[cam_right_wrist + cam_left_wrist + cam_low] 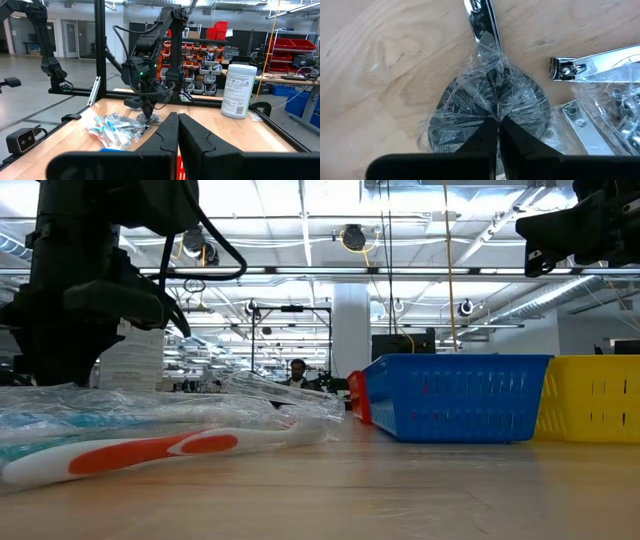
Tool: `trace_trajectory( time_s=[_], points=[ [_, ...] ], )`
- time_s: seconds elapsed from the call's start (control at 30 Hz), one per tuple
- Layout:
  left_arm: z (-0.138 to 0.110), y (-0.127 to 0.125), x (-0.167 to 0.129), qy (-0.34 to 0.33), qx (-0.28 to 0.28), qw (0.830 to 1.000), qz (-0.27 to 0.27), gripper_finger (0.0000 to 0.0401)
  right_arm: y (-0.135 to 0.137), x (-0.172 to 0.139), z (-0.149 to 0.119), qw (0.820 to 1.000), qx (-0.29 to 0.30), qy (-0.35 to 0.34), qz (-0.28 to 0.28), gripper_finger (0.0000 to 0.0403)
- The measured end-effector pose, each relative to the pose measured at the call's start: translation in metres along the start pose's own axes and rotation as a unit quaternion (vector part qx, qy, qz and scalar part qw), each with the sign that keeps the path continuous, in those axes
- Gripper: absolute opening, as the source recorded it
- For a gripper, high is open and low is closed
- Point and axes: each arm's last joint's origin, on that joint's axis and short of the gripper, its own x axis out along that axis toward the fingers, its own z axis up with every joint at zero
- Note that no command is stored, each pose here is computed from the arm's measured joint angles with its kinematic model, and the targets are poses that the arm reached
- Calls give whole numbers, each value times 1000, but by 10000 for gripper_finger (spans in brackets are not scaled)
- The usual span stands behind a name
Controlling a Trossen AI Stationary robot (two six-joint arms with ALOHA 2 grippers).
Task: Pick & Place Travel size toiletries
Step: Put the black hairbrush into the orange bin
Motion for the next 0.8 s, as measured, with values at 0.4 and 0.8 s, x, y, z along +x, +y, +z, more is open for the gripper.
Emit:
trace_trajectory(
  time_s=[0.4, 0.8],
  points=[
    [0, 5, -18, -24, 5, 999, -32, 1, 0, 0, 0, 1000, 0, 0, 0, 0],
    [1, 16, -49, -99, 22, 992, -82, 0, 0, 0, 0, 1000, 0, 0, -1, 0]
  ],
)
